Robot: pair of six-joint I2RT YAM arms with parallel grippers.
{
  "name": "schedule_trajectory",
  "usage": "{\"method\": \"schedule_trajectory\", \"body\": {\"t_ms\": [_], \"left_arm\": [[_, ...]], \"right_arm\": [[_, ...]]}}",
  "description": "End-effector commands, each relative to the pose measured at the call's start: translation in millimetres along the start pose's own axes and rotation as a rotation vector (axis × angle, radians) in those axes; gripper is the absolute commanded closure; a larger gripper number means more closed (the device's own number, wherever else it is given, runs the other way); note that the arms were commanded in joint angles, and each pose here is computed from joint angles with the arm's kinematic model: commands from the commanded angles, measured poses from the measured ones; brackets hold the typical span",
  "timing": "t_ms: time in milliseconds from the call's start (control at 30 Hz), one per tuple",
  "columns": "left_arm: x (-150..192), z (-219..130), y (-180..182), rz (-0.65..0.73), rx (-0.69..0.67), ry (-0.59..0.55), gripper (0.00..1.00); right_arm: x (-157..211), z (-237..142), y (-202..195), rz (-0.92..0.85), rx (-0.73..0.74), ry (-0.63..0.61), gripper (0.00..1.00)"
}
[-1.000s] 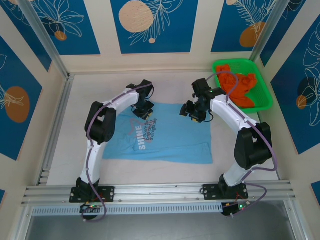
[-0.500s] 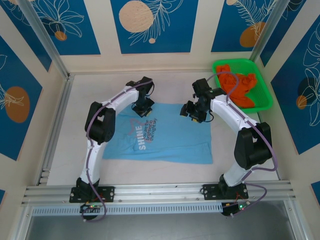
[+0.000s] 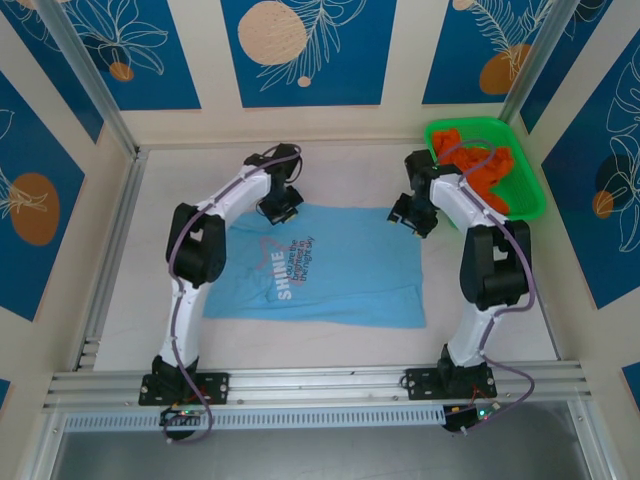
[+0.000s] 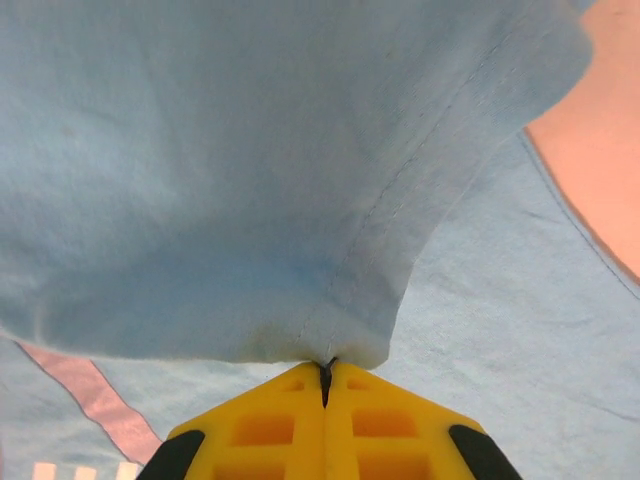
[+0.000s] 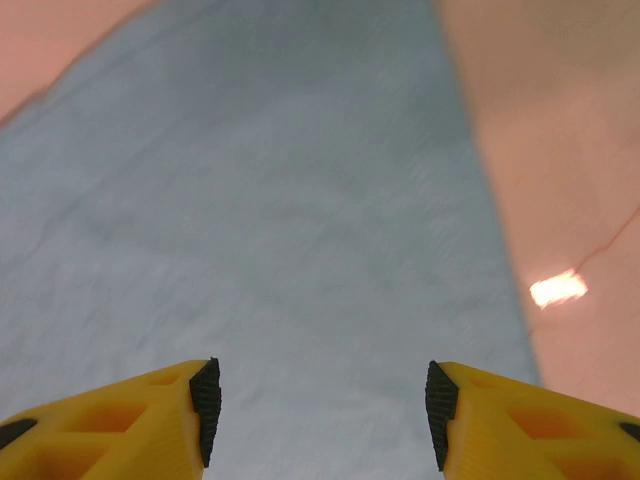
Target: Fold and stack the t-shirts
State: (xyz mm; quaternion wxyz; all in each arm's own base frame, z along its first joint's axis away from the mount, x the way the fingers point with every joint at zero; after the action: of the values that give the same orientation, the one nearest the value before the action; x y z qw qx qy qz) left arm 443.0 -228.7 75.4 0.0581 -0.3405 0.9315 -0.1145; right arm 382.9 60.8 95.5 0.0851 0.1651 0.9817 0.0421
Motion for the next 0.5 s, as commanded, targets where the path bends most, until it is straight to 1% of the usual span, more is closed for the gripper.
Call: {"method": "schedule_trajectory", "body": {"t_ms": [0,67,133,200,300,333,467], "left_arm": [[-22,-42,-10,0.154,0.069,-0.093,1.00],[-30,-53,-8,0.209,0.081,-0.119,1.00],[-37,-59,-5,0.242,0.100,-0.126,1.00],[-42,-62,-1,0.218,0.137,-0.107,1.00],[-47,-68,1,0.191,0.167,-0.101,1.00],[-46,-71,-1,0.192,0.180,-0.099,1.00],[-43,-78,-1,0.179,0.201,-0.091,1.00]], "right_arm": [[-31,4,-14,-0.021,0.087,-0.052,0.41],[-50,8,-20,-0.045,0.134,-0.079,0.41],[-68,14,-20,-0.049,0.125,-0.093,0.41],[-80,22,-20,-0.046,0.134,-0.099,0.42],[-93,37,-17,-0.049,0.144,-0.101,0.47],[-96,41,-17,-0.051,0.151,-0.105,0.49],[-111,52,-19,-0.046,0.181,-0.150,0.52]]}}
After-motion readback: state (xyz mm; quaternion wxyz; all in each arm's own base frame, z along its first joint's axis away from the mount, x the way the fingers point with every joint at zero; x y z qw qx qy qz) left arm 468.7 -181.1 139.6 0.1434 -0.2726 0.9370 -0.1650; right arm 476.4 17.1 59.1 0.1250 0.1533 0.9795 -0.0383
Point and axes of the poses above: each hand's point on the last joint's axis, 136 mm out from that joint toward the fingers, its own z axis out along the fingers, its own y axis along the line the jaws close on, x = y × z, the point moved 1 cm from there along -z, back along the fingers, and after that the axes turned 10 degrees about -z, right-handed, at the moved point
